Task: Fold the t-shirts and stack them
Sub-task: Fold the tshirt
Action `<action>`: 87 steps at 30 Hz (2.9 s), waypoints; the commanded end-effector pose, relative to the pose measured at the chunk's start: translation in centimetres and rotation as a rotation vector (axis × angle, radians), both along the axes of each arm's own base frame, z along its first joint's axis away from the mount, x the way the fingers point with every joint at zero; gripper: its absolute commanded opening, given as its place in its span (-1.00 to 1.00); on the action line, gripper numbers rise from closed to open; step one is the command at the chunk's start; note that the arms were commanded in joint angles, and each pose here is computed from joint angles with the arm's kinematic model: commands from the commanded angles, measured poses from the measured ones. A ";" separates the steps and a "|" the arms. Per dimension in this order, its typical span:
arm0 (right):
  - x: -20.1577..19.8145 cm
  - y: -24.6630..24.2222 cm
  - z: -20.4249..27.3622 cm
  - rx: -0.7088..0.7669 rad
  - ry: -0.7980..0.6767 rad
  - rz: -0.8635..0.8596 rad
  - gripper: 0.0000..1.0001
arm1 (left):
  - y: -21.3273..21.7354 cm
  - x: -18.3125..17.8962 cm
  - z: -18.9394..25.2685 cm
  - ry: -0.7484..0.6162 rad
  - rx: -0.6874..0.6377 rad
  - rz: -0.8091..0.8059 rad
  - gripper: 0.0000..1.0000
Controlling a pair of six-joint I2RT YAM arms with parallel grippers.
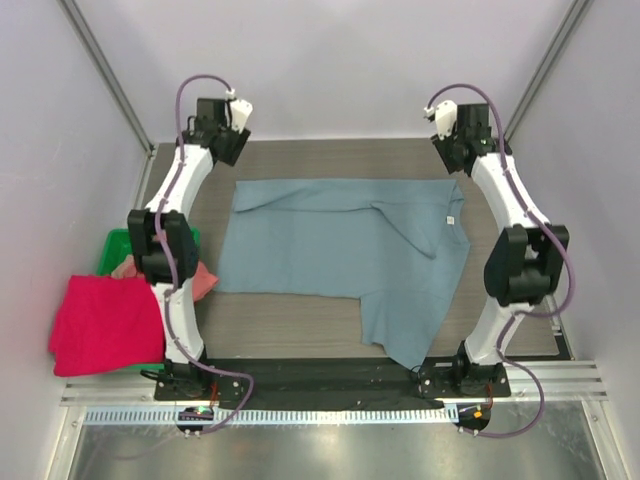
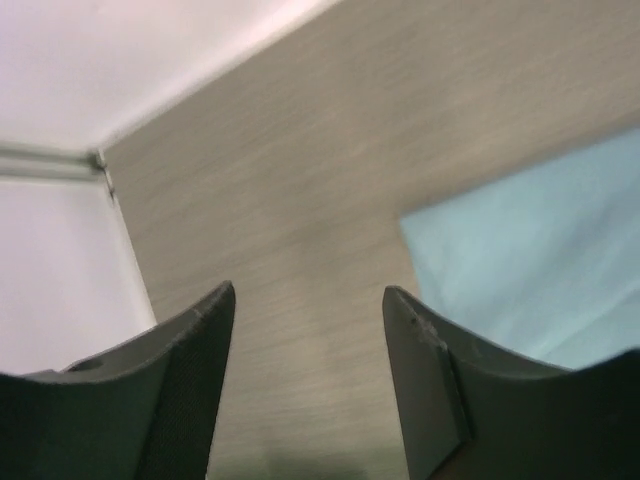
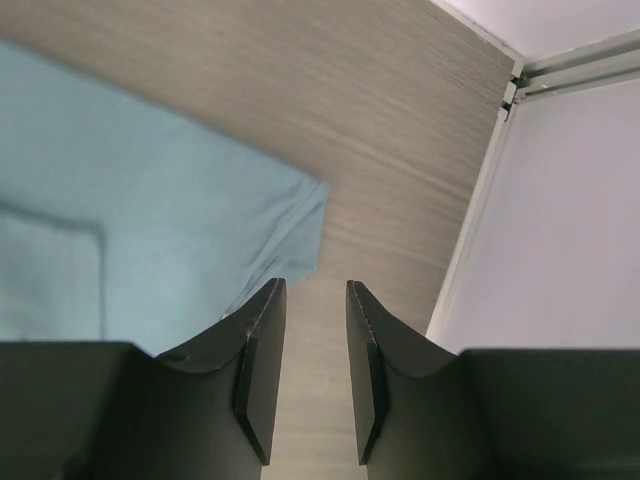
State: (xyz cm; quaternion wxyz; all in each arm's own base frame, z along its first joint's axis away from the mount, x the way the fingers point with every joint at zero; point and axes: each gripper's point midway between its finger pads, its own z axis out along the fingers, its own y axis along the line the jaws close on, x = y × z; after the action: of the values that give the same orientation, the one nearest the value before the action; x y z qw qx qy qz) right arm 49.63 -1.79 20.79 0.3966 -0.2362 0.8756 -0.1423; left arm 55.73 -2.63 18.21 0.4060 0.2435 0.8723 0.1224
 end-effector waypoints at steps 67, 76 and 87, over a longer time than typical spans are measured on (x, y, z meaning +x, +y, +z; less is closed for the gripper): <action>9.7 -6.7 -17.9 0.294 0.255 -0.152 -0.24 | -0.3 4.4 -16.7 0.358 -0.345 0.158 -0.19; 9.1 -7.0 -20.1 0.328 0.296 -0.174 -0.79 | 0.1 4.6 -17.6 0.359 -0.327 0.170 -0.85; 13.1 -7.2 -1.1 0.305 -0.097 -0.068 -0.98 | -0.2 7.3 -1.3 0.023 -0.381 0.105 -0.99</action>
State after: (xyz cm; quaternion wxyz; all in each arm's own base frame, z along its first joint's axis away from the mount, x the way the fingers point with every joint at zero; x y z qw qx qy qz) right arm 59.75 -7.93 5.07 0.3189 -0.1244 0.9395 0.0126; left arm 60.47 -3.72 3.80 0.2895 0.1229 0.9481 -0.0462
